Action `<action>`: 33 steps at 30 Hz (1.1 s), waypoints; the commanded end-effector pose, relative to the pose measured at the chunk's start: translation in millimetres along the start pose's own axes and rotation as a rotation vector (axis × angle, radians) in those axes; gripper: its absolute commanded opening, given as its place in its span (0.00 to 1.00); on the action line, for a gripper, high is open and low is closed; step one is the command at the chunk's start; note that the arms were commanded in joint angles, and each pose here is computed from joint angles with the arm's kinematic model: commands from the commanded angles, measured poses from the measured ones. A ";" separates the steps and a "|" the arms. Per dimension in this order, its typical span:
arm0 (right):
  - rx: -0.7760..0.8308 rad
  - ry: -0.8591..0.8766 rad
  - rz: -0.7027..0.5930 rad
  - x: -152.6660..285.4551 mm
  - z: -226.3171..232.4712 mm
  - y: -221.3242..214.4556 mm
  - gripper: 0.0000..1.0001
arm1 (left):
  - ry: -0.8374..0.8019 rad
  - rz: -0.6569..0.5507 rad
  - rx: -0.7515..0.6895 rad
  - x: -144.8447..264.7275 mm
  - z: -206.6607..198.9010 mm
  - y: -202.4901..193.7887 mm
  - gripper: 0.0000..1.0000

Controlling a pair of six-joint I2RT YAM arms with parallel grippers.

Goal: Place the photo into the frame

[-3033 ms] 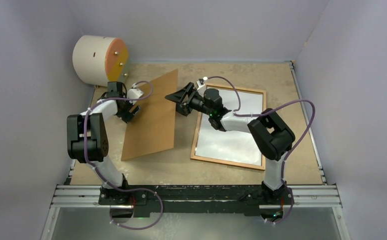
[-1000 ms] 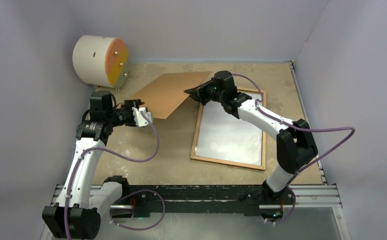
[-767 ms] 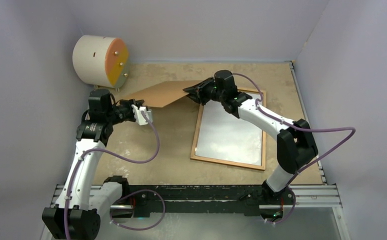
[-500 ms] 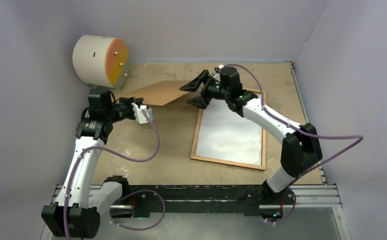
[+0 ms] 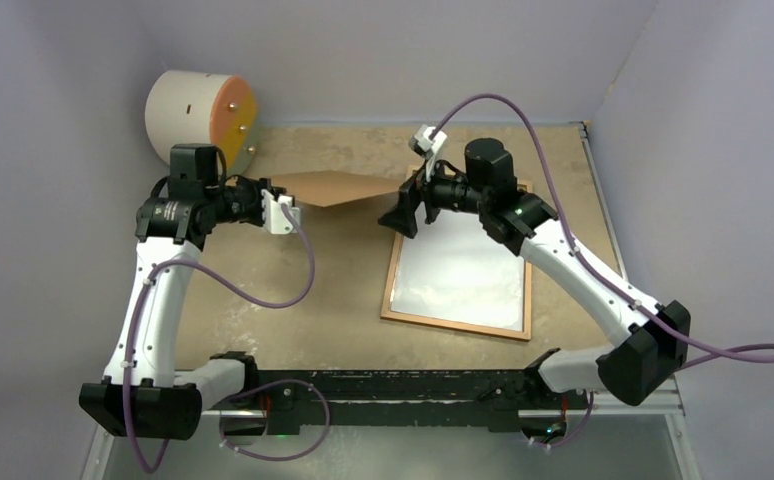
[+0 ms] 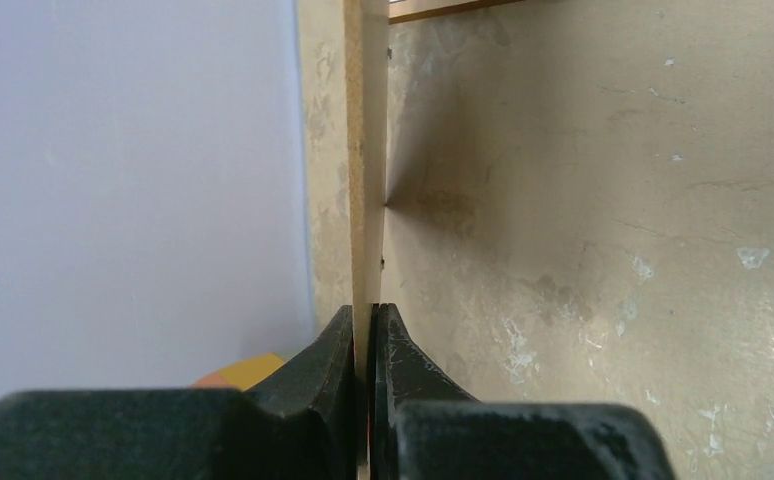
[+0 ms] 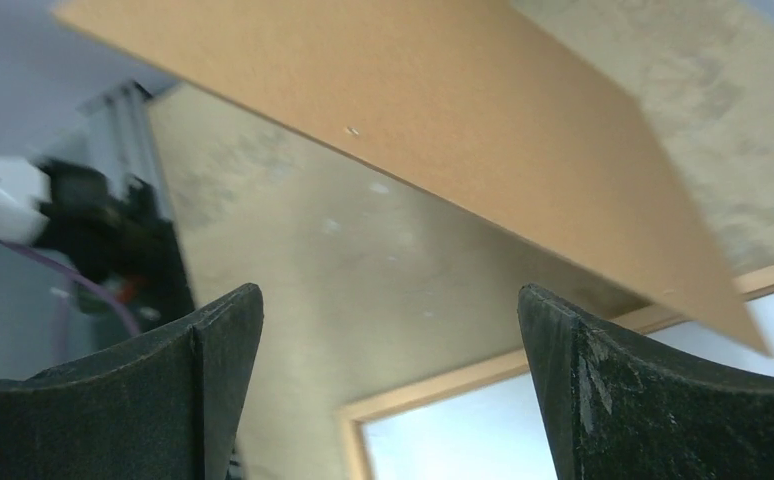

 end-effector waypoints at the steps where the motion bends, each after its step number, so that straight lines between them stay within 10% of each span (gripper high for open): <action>1: 0.422 -0.021 -0.002 3.6 -19.9 -7.7 0.99 | 0.001 -0.090 -0.099 9.0 12.8 23.9 0.00; 17: 0.631 0.007 -0.025 -51.5 -15.5 -15.6 0.92 | -0.013 -0.135 -0.104 13.1 22.7 35.2 0.00; 23: 0.679 -0.019 -0.039 -69.0 -26.3 -10.1 0.51 | 0.001 -0.134 -0.119 13.0 26.2 35.3 0.00; 33: 0.677 -0.081 -0.135 -62.2 -23.5 1.9 0.09 | 0.059 -0.142 -0.103 11.5 35.7 35.3 0.01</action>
Point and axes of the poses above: each gripper's point midway between its finger pads, its own x axis back along the fingers, its own z axis along the line the jaws close on, y = z × x, the point moved 6 cm from there along x, back along the fingers, and after that the axes turned 3 degrees about x, right-handed, at the moved point
